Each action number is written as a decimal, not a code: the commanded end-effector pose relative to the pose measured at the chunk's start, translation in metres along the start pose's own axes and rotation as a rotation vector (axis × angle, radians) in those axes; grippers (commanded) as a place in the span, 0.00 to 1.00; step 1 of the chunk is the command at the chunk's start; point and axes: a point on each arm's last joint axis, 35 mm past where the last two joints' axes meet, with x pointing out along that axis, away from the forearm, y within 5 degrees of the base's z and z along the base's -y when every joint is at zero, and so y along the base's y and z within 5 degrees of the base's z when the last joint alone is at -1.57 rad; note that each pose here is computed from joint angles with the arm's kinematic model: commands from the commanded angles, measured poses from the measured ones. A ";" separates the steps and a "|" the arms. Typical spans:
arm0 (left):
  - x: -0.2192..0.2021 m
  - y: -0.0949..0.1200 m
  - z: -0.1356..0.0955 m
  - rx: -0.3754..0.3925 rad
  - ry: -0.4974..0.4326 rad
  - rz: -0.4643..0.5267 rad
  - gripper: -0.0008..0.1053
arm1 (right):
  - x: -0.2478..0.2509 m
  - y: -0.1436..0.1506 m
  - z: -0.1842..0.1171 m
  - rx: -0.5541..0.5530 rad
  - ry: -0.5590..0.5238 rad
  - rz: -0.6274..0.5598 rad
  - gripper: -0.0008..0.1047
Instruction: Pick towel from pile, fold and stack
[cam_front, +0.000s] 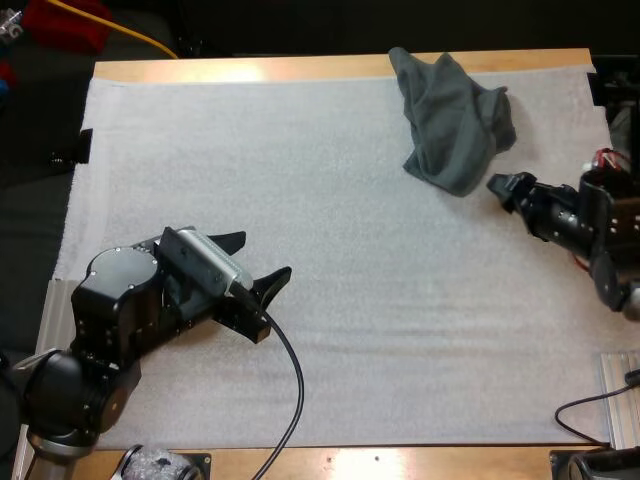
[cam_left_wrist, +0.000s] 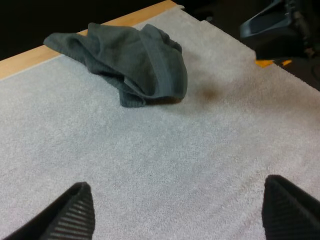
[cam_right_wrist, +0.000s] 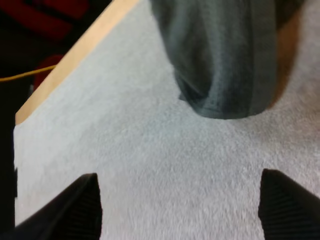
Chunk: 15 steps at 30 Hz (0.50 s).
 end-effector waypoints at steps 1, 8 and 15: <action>-0.002 -0.002 0.002 -0.002 -0.007 -0.001 0.64 | 0.004 0.001 0.004 0.007 -0.017 0.006 0.62; -0.002 -0.001 -0.003 -0.018 0.031 0.005 0.64 | 0.040 -0.014 0.000 0.071 0.006 -0.009 0.62; -0.002 -0.001 -0.003 -0.021 0.037 0.006 0.64 | 0.071 -0.029 -0.005 0.130 0.006 -0.011 0.62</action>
